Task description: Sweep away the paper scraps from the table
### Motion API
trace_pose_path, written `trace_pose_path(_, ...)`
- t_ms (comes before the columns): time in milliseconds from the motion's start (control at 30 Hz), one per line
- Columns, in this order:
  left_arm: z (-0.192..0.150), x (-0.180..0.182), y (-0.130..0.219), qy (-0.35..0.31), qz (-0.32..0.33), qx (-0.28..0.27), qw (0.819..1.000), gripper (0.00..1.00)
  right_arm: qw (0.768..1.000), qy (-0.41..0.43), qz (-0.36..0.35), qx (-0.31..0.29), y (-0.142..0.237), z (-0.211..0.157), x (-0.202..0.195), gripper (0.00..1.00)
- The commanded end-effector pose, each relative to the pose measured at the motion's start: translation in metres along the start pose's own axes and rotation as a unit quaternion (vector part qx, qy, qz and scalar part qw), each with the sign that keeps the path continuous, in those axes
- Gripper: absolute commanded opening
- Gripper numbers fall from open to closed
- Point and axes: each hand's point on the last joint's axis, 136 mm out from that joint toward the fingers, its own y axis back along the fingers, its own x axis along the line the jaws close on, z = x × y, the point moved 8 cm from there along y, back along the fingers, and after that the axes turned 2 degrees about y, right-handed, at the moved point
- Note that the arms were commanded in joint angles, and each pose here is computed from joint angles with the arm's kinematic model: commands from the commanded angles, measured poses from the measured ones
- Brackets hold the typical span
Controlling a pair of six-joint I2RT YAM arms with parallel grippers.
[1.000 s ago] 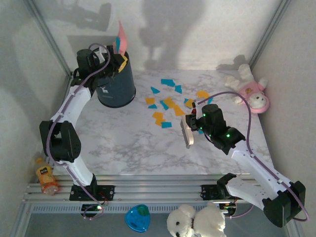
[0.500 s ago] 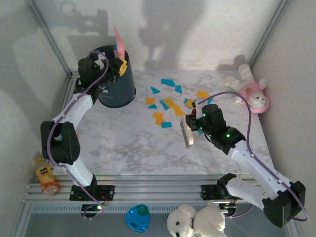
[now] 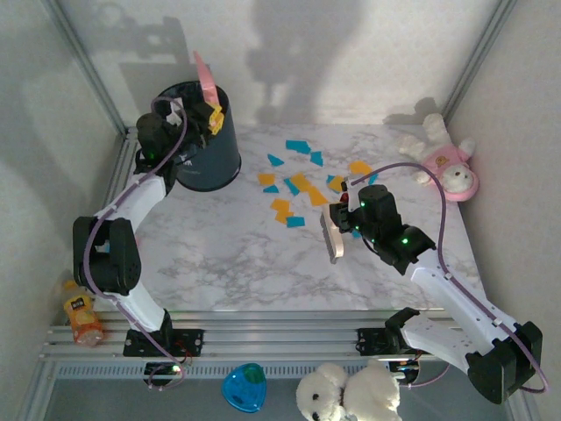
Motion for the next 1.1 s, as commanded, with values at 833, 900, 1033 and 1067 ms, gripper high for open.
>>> trace_pose_path(833, -0.012, -0.033, 0.017, 0.035, -0.103, -0.011, 0.994, 0.12, 1.000, -0.009, 0.005, -0.027, 0.007, 0.012, 0.000, 0.00)
trace_pose_path(900, -0.011, -0.035, 0.016, 0.014, -0.086, -0.016, 0.996, 0.12, 1.000, -0.008, 0.005, -0.027, 0.007, 0.012, 0.000, 0.00)
trace_pose_path(1033, -0.009, -0.041, 0.011, -0.069, -0.022, -0.024, 0.997, 0.12, 1.000, -0.009, 0.006, -0.028, 0.008, 0.011, 0.000, 0.00)
trace_pose_path(1067, -0.008, -0.045, 0.009, -0.098, 0.000, -0.029, 0.995, 0.12, 1.000, -0.009, 0.007, -0.029, 0.008, 0.011, 0.001, 0.00)
